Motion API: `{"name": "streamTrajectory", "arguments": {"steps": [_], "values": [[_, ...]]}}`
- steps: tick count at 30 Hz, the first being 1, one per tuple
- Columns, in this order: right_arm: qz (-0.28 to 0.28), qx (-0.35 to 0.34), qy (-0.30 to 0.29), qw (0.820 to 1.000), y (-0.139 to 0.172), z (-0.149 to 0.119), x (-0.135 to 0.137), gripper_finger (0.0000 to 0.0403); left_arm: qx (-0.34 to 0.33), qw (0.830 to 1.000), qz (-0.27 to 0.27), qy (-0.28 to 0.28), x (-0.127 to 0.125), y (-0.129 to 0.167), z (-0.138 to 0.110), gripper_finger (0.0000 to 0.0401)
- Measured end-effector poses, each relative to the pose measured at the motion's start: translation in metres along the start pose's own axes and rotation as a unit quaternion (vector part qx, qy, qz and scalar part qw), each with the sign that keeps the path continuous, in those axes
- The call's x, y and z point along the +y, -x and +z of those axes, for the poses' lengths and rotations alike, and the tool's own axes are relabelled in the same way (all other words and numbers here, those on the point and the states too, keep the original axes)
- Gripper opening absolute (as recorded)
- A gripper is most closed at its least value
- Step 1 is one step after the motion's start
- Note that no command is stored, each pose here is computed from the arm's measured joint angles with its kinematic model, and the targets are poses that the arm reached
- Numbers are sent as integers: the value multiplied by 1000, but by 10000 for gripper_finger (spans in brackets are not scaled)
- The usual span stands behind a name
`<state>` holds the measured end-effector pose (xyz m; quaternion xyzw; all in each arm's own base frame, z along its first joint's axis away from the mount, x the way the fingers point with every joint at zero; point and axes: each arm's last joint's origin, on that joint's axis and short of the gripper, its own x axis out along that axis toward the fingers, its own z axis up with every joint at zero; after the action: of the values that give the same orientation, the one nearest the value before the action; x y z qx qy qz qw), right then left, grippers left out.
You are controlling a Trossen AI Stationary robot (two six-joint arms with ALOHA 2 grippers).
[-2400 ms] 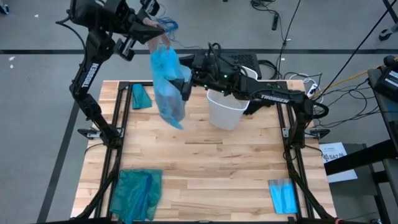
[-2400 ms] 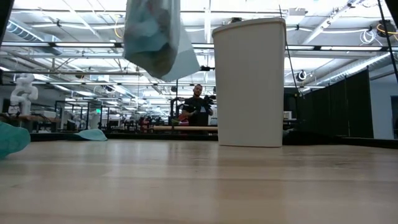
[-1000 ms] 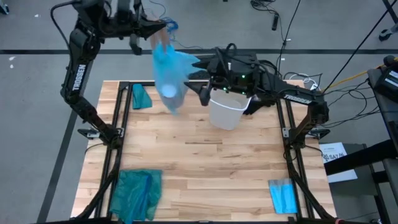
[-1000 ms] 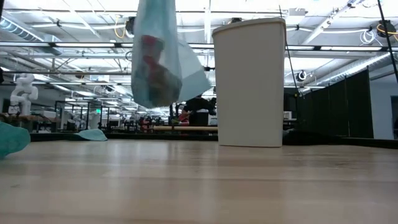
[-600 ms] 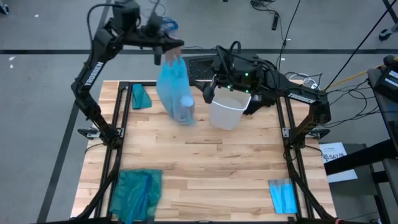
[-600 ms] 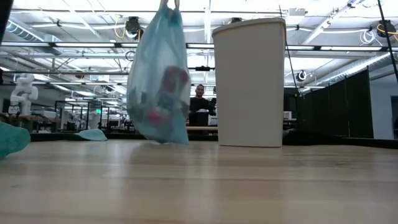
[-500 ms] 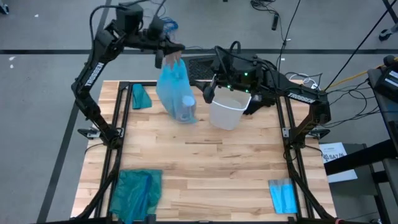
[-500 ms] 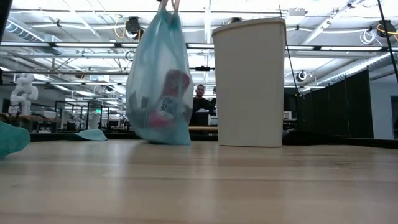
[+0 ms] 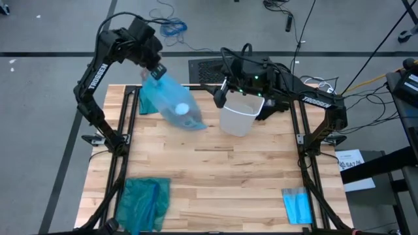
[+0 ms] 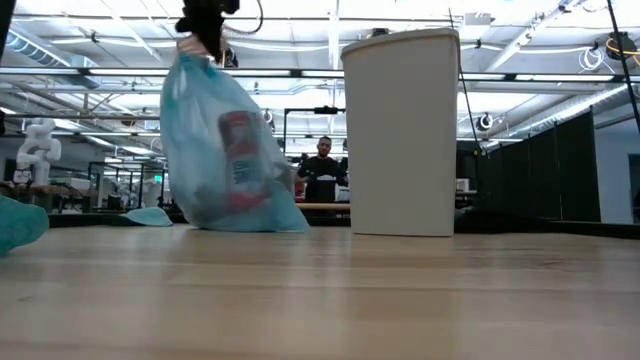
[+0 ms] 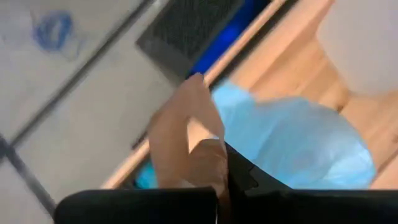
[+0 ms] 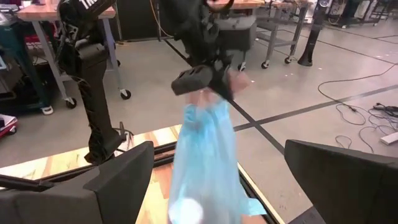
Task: Place trash/remove bag and relplace
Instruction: Remove the light blue trash bag from the white trash bin
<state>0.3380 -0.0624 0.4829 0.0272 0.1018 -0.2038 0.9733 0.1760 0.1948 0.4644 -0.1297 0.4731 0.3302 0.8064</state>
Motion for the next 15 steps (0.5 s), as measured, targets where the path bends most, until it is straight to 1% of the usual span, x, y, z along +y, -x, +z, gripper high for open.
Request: {"name": "streamTrajectory", "arguments": {"steps": [3, 6, 9, 12, 15], "values": [[-1, 0, -2, 1000, 0, 0, -1, 354, 20, 1000, -1, 20, -1, -9, -3, 0], [-1, 4, -4, 1000, 0, -1, -1, 354, 67, 997, -7, 27, -3, -31, -8, 0], [-2, 18, -7, 1000, 0, -4, -1, 354, 129, 991, -11, 30, -4, -60, -18, 0], [-3, 29, -7, 1000, -1, -7, -1, 354, 191, 981, -19, 27, -8, -92, -33, 0], [-4, 40, -4, 999, -3, -11, -1, 354, 230, 972, -24, 32, -15, -124, -47, 0]]}}
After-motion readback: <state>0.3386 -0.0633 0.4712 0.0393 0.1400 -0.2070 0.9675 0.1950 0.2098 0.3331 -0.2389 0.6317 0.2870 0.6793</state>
